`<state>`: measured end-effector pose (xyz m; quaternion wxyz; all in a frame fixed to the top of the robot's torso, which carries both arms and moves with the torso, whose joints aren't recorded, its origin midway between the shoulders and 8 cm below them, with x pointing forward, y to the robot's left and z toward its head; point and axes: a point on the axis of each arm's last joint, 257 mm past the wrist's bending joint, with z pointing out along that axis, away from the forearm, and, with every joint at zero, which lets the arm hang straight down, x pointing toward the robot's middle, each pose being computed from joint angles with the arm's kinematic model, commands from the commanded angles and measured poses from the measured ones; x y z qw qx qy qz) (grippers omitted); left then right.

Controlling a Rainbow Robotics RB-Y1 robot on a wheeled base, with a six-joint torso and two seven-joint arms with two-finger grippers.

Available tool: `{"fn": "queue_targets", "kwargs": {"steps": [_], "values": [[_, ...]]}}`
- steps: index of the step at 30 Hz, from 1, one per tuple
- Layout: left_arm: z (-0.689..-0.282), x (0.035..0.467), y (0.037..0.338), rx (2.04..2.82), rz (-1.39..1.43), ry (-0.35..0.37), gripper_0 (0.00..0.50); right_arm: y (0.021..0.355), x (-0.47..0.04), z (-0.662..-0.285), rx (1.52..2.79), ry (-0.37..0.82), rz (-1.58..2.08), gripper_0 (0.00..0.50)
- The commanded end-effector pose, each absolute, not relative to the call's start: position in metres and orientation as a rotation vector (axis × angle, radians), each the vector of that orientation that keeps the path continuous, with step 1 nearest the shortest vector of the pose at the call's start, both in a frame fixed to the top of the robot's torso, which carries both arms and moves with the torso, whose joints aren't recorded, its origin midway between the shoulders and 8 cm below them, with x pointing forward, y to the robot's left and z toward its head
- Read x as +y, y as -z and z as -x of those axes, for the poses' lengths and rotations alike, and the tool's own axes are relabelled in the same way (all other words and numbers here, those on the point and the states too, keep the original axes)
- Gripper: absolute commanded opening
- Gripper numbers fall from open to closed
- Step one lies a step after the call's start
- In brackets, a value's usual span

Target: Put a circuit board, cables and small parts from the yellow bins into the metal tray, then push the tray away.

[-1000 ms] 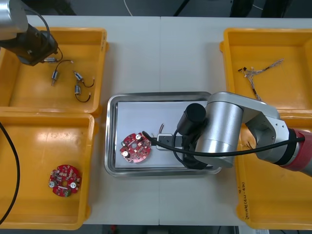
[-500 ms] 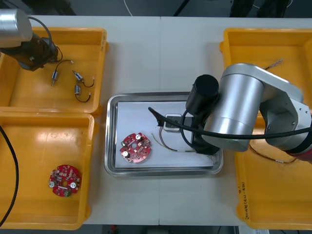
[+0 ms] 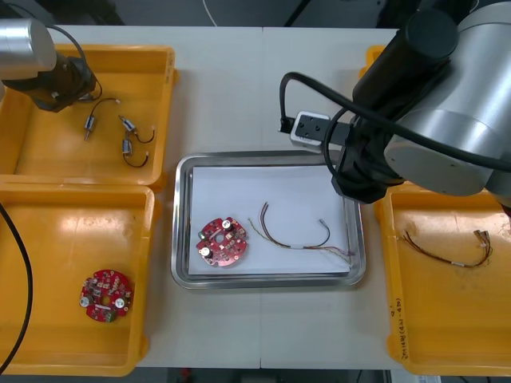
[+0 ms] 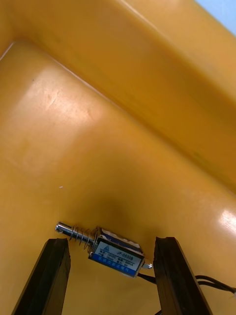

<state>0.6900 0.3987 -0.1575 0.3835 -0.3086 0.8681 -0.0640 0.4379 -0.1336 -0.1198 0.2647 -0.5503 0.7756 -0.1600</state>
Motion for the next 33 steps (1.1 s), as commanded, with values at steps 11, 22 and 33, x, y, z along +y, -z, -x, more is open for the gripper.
{"fn": "queue_targets", "kwargs": {"steps": [11, 22, 33], "values": [[-0.706, 0.380, 0.135, 2.139, 0.848, 0.215, 0.500, 0.063, -0.223, -0.458, 2.171, 0.425, 1.154, 0.500], [-0.707, 0.372, 0.151, 2.142, 0.830, 0.209, 0.500, 0.052, -0.291, -0.482, 2.322, 0.377, 0.882, 0.500], [-0.706, 0.376, 0.157, 2.145, 0.815, 0.183, 0.456, 0.063, -0.352, -0.495, 2.455, 0.399, 0.664, 0.500]]}}
